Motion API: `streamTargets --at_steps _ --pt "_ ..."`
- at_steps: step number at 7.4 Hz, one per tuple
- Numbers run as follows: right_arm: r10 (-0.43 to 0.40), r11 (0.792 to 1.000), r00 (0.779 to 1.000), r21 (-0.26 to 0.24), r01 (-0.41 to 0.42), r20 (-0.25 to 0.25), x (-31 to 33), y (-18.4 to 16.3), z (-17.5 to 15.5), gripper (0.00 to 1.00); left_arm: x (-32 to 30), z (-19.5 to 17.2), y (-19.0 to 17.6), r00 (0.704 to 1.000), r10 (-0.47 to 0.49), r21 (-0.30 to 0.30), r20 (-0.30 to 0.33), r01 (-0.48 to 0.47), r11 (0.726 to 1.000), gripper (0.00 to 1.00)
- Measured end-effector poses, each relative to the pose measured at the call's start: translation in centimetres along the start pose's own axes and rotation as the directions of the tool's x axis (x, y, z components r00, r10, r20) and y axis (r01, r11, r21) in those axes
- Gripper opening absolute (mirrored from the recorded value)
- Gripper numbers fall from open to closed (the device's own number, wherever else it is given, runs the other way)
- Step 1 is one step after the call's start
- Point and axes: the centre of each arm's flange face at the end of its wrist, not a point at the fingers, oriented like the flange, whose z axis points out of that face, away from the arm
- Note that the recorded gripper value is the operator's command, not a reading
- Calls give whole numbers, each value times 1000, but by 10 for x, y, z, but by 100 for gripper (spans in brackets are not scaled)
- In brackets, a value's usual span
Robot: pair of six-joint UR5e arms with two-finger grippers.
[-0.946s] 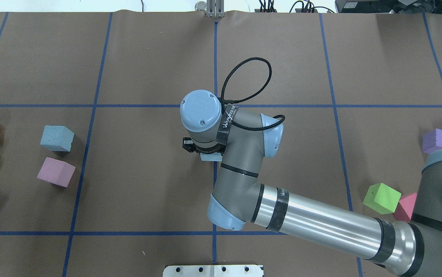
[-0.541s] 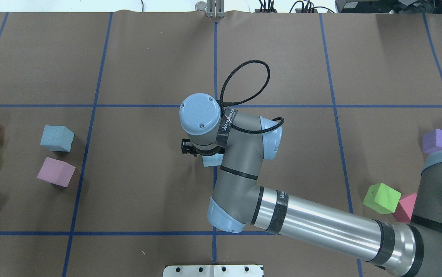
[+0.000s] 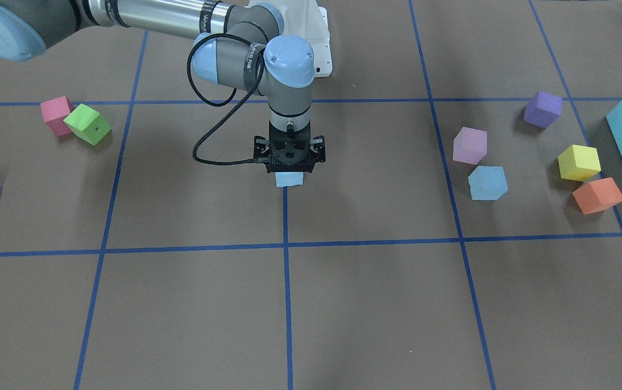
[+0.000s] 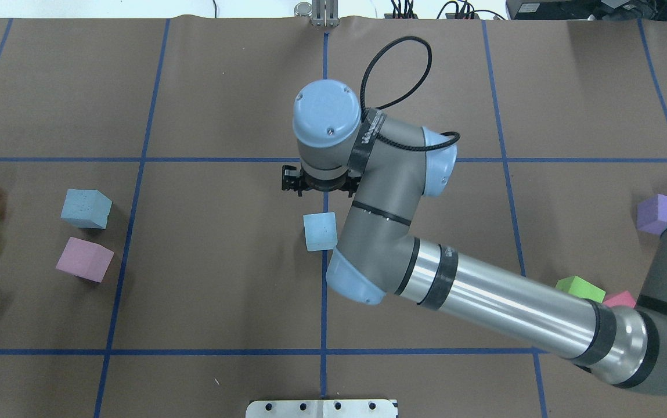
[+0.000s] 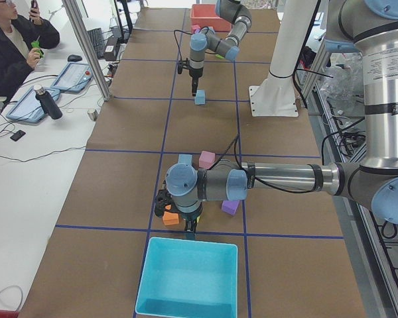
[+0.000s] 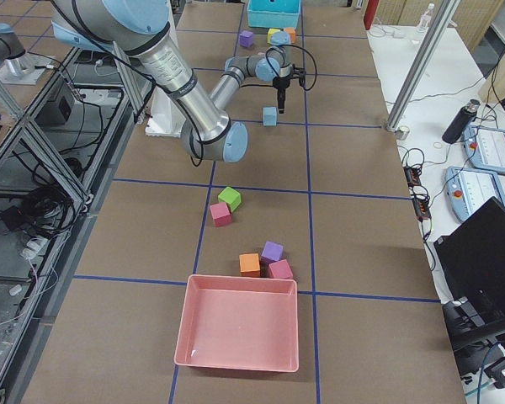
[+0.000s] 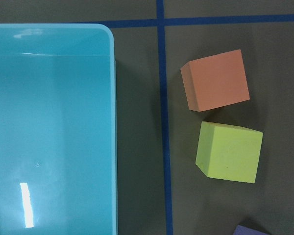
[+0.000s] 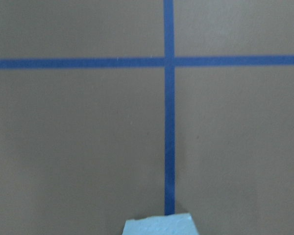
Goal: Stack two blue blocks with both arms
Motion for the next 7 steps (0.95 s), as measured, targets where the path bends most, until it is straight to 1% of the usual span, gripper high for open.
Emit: streamTargets --at_steps 1,2,3,4,5,6,7 --pt "-11 1000 1000 5 11 14 33 -45 -27 100 5 -6 -4 1000 13 13 9 -13 1000 98" --pt "-33 999 999 16 33 17 77 -90 -54 100 14 -18 -15 999 37 36 39 -38 999 98" --pt "-55 998 998 17 55 27 136 -135 -83 100 24 -32 -31 994 64 65 83 -70 995 98" --pt "-78 997 996 18 78 32 204 -171 -106 100 37 -49 -48 988 96 99 122 -109 989 98" --pt "-120 993 993 25 119 18 282 -197 -121 100 52 -66 -67 979 139 144 147 -160 976 98" --pt "-164 986 986 25 164 -1 359 -210 -131 100 68 -82 -87 967 191 200 166 -223 954 98" --pt "-203 979 979 15 204 -16 434 -210 -136 100 85 -99 -105 955 237 255 180 -278 926 98"
